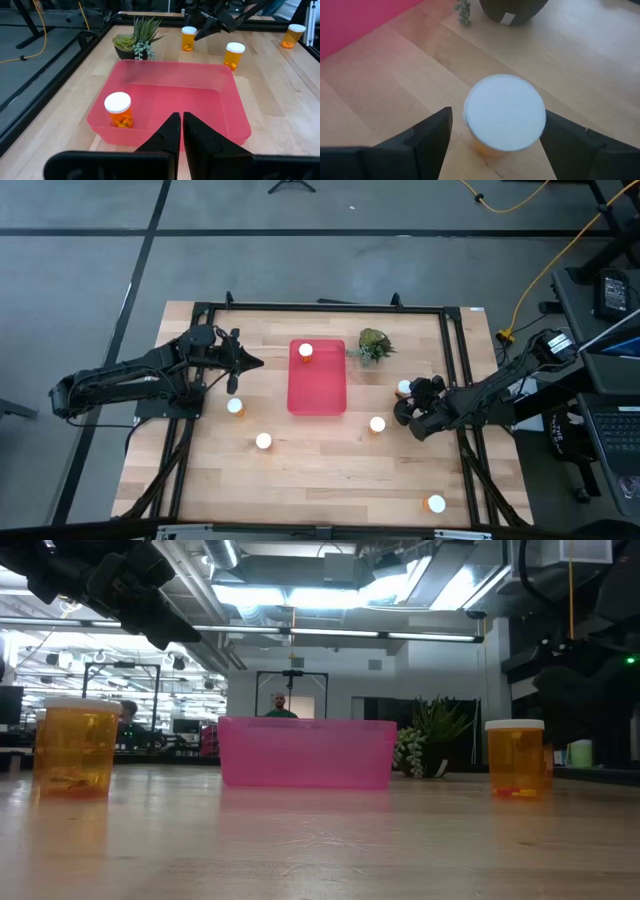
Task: Pick and place pill bottles into a basket
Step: Put the orange pill bottle into the red bin
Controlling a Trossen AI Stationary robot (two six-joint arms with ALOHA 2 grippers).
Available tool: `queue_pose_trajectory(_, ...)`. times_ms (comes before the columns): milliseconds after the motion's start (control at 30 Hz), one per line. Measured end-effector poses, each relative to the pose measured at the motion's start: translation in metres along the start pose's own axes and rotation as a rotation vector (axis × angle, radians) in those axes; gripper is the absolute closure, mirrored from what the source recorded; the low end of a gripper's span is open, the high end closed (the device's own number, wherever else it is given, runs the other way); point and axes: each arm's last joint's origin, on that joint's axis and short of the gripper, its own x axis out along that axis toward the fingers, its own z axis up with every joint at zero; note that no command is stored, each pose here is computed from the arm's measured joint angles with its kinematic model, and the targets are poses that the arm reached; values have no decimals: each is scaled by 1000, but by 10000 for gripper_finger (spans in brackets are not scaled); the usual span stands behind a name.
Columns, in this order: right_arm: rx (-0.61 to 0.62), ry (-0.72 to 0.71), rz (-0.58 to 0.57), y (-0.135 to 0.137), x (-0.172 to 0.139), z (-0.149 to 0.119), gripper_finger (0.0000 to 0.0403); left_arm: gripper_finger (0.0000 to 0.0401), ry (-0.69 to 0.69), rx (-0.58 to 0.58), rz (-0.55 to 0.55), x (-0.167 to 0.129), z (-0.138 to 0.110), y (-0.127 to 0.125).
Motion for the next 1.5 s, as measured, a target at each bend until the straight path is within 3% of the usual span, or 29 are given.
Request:
queue_pose_trajectory(300,-5,5,-15,-1,2,1,120,388,0,0,0,0,0,0)
queue_pose_trajectory(700,-5,7,-15,-1,2,1,193,388,0,0,0,0,0,0)
queue_pose_trajectory(1133,-2,5,-7,1,0,4,189,386,0,-1,0,0,0,0)
queue_pose_trajectory(1500,-104,-32,78,29,-17,34,189,388,0,0,0,0,0,0)
